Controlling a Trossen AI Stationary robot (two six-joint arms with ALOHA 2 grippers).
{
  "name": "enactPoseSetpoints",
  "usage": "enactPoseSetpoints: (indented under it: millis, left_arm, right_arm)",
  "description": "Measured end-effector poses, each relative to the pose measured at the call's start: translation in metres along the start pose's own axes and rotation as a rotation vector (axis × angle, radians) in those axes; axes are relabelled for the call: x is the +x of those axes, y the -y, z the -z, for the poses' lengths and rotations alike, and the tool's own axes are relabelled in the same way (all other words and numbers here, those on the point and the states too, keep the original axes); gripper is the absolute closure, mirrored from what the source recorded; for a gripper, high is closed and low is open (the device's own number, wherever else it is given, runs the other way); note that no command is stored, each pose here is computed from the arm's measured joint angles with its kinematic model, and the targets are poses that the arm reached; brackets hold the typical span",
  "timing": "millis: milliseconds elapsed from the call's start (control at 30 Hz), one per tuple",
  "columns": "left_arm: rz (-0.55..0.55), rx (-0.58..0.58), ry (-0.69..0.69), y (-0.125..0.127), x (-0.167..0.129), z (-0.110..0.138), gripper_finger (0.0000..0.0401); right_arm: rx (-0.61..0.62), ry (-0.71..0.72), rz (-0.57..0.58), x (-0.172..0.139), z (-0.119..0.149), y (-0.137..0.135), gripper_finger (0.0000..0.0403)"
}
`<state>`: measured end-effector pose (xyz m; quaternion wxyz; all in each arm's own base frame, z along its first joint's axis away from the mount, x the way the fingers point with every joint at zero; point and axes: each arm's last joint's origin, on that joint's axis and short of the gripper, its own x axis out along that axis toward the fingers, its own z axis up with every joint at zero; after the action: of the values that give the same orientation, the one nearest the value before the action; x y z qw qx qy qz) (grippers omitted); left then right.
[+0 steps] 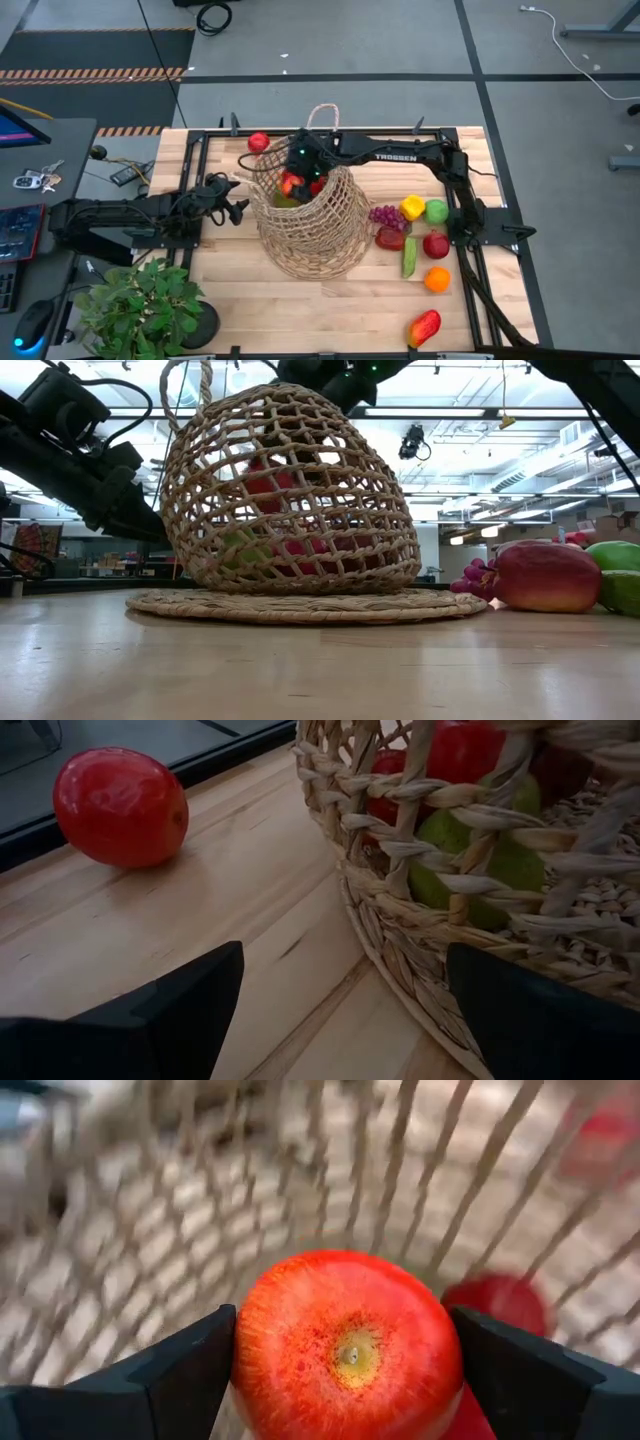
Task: Build produce basket
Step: Put the bottom red apple into the basket
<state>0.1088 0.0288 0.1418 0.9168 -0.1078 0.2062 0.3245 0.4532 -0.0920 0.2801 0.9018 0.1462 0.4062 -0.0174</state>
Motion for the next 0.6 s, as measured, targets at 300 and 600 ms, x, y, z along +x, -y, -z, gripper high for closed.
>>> enactPoseSetpoints:
  millis: [300,600]
  left_arm:
    - [0.000,0.000,0.000,0.000,0.000,0.000,0.0044]
    - [0.000,0.000,0.000,0.000,0.000,0.000,0.0044]
  right_arm:
    - [-0.024,-0.228,-0.003,-0.001,0.023,-0.004,0.0039]
    - [-0.129,-0.281,-0.037,0.008,0.035,-0.019,0.0039]
